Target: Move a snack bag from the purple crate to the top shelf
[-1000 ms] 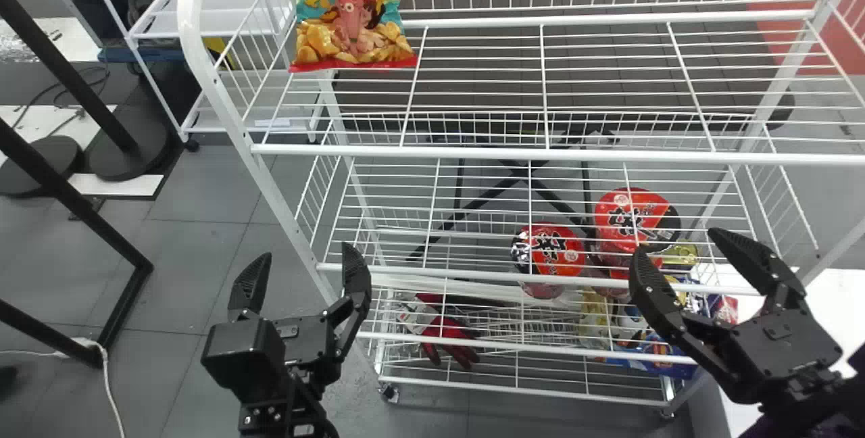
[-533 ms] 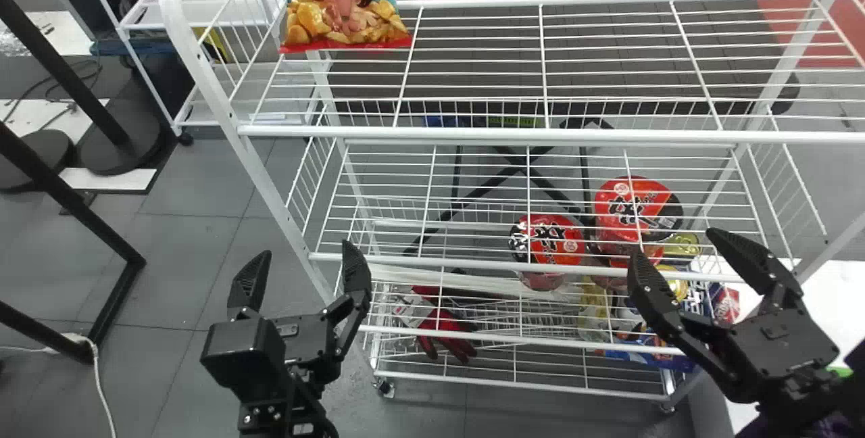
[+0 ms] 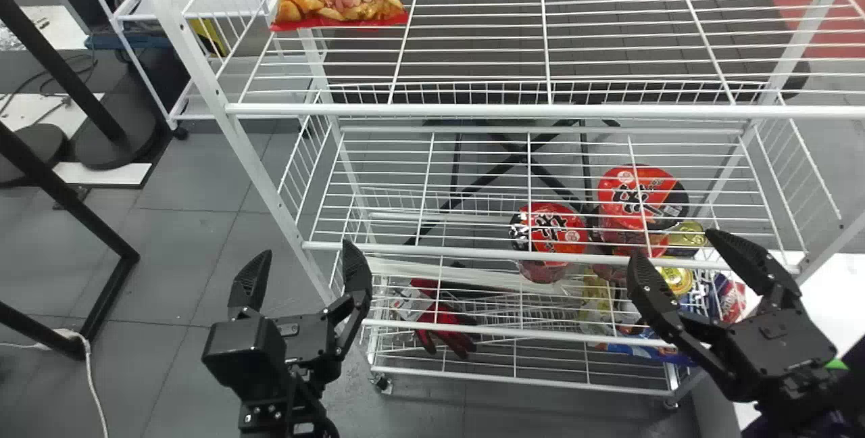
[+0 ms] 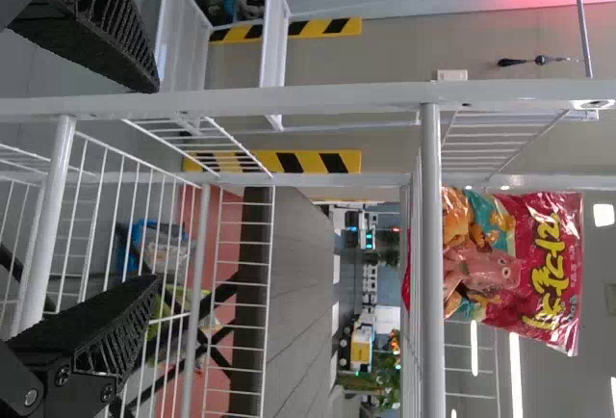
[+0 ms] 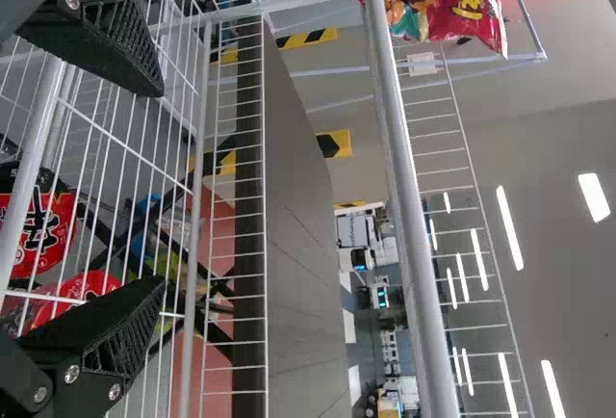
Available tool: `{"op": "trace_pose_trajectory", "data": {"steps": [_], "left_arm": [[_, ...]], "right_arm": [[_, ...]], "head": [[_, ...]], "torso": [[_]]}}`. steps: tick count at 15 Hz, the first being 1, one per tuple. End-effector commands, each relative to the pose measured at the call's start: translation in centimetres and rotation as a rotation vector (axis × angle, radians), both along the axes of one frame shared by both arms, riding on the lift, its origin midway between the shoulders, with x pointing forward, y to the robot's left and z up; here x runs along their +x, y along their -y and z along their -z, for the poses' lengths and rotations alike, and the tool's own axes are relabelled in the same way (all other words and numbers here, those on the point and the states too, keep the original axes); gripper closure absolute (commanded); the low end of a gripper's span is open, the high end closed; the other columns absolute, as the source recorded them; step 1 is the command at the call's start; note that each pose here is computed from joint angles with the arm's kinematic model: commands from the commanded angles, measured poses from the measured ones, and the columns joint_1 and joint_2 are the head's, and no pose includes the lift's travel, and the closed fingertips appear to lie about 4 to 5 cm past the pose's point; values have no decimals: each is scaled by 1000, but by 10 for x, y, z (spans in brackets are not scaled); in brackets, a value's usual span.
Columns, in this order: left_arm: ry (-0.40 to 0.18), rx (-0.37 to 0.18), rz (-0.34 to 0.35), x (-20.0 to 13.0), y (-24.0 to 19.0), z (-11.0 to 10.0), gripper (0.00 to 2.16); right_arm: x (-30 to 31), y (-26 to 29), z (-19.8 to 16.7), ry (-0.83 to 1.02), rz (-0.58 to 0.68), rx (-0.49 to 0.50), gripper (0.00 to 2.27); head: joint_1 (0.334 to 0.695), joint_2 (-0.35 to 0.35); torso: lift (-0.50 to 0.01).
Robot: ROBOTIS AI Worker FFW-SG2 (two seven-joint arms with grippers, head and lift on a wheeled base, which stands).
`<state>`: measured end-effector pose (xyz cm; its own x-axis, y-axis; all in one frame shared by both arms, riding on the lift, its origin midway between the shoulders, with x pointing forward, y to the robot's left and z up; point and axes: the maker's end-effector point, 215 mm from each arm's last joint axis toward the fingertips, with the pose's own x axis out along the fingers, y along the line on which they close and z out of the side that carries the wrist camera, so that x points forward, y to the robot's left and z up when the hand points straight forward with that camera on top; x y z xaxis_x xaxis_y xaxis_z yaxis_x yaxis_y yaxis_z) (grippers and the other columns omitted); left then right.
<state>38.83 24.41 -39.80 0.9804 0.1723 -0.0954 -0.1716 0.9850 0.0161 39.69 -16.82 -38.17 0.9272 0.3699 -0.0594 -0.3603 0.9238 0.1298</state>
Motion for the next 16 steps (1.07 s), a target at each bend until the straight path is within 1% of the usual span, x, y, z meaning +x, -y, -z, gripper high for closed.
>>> {"op": "trace_pose_trajectory", "data": {"steps": [1, 7, 16], "left_arm": [[-3, 1, 0, 0, 0, 2, 120], [-3, 2, -3, 0, -1, 2, 120], [-6, 2, -2, -1, -1, 4, 120]], "right_arm": [[1, 4, 0, 2, 7, -2, 137], [2, 13, 5, -12, 33, -7, 137], [1, 15, 5, -11, 42, -9, 137]], "head": [[695, 112], [695, 95], [695, 91]], "torso": [[-253], [-278], [-314]]}}
